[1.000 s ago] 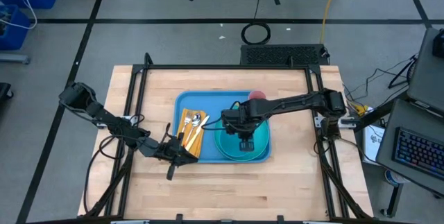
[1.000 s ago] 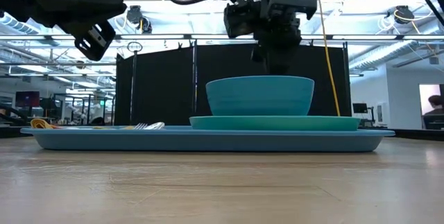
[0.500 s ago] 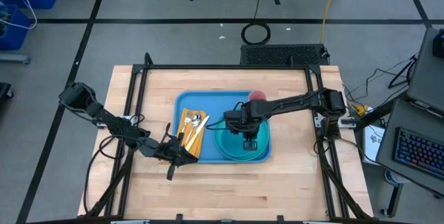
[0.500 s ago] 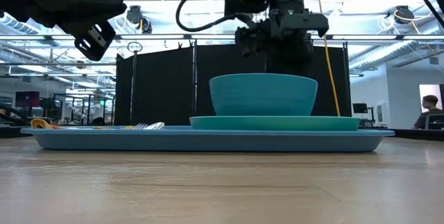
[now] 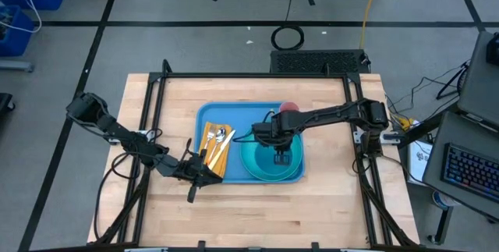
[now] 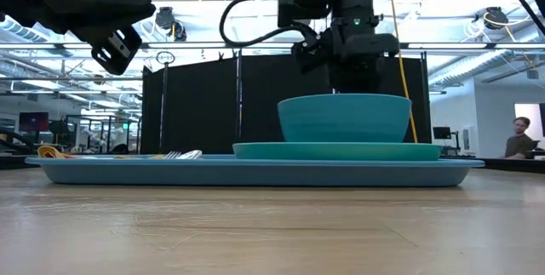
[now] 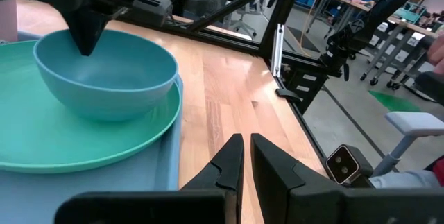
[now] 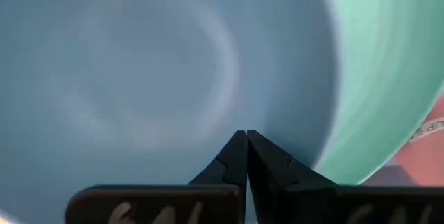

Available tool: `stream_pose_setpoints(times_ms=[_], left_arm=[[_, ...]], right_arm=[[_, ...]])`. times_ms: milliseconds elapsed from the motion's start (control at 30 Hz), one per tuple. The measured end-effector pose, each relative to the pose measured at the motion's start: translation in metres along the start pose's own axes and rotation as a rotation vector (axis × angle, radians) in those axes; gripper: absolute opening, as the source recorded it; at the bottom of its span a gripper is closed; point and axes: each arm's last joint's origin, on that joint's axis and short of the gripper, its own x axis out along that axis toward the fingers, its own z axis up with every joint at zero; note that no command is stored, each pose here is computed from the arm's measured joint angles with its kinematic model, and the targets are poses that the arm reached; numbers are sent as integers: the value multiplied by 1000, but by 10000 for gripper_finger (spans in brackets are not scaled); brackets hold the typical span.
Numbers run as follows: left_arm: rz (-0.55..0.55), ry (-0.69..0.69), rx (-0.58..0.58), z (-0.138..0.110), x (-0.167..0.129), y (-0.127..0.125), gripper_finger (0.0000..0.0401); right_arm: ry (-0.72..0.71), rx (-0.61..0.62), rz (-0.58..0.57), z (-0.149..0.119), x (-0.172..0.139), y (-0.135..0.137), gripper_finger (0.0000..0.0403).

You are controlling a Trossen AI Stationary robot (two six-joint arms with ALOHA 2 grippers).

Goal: Set up tray
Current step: Adjust the pink cup, blue plate, blue bowl, blue serving tray, and yellow knife

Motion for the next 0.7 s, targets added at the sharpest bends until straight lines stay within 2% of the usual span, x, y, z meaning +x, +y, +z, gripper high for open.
stream_pose_setpoints(times_ms=[467, 700], left_arm=[[0, 0, -5, 0, 0, 0, 31], [0, 0, -5, 0, 0, 0, 31]], right_arm=[[-29, 17, -146, 2, 0, -5, 0], [-48, -9, -150, -1, -5, 1, 0]])
